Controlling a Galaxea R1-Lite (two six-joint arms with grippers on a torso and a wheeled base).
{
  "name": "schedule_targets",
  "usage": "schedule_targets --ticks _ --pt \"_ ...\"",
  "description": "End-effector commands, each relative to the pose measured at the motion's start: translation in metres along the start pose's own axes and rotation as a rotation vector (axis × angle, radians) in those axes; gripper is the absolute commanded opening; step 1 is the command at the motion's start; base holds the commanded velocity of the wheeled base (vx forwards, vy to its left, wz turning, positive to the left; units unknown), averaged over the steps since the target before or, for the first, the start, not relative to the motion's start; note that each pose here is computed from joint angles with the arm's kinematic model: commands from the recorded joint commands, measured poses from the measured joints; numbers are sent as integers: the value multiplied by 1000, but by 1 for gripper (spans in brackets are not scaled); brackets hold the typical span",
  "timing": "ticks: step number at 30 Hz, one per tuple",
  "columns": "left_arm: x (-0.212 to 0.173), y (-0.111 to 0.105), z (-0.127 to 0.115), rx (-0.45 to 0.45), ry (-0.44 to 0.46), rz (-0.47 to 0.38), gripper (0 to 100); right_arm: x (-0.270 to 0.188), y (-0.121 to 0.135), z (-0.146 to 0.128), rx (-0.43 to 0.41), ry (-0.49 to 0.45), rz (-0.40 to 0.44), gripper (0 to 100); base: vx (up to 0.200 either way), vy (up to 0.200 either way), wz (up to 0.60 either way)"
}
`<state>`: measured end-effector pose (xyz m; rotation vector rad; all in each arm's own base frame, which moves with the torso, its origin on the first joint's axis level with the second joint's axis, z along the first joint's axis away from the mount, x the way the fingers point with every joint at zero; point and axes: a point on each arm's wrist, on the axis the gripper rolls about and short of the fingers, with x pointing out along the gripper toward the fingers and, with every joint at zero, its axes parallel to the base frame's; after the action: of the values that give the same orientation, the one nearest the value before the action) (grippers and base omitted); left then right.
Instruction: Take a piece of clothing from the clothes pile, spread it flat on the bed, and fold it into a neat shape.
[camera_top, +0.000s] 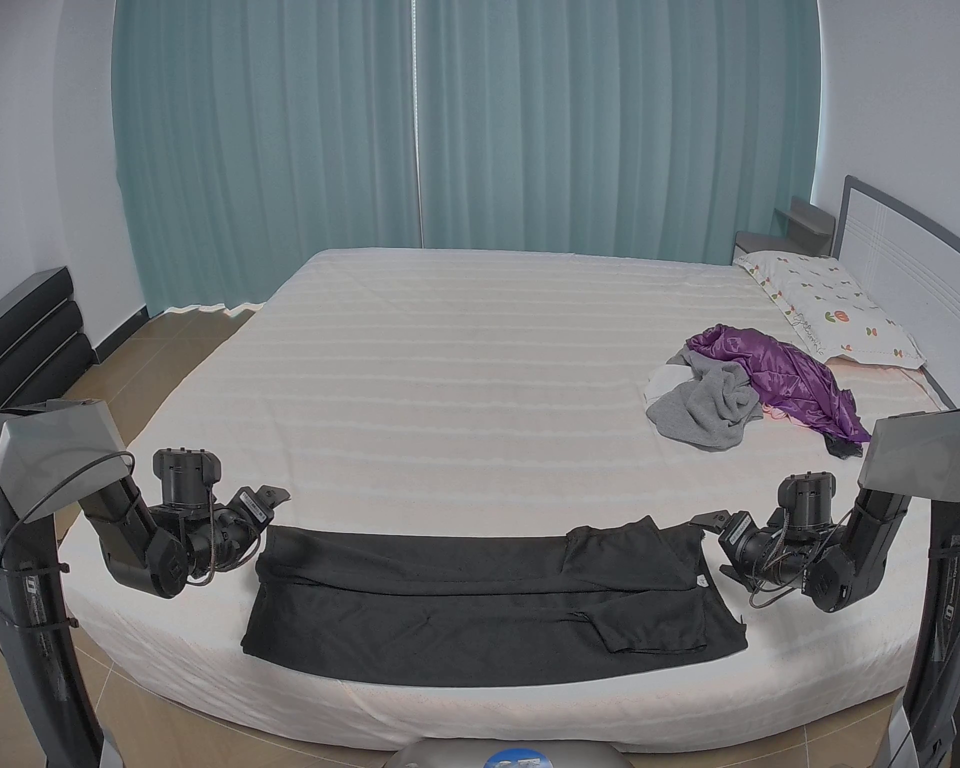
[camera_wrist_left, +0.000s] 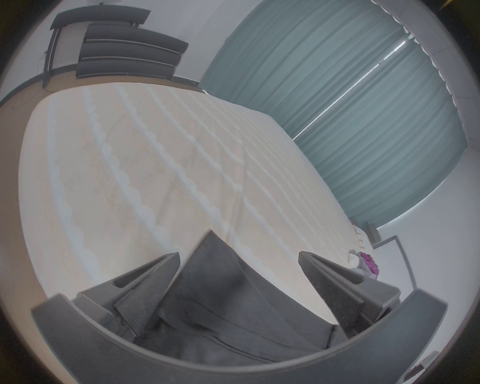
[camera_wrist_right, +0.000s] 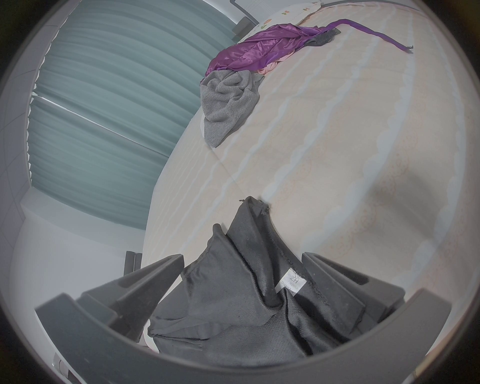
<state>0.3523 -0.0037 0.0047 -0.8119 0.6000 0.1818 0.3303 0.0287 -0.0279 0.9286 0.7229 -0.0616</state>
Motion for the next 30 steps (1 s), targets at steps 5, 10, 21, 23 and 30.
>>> schedule_targets --ticks 5,10,21,23,30 --pt "-10 -28 -27 25 58 -60 100 0 -1 -1 -1 3 -3 100 0 0 0" --pt "3 -21 -47 51 94 -7 100 0 -1 -1 -1 3 -3 100 0 0 0" --pt "11 2 -58 154 76 122 100 -1 -1 -2 -3 5 -5 100 0 0 0" --pt "10 4 -57 159 78 129 100 0 -1 -1 -4 4 -2 100 0 0 0" --pt "9 12 -53 194 57 167 100 -1 -1 -2 -4 5 -3 100 0 0 0"
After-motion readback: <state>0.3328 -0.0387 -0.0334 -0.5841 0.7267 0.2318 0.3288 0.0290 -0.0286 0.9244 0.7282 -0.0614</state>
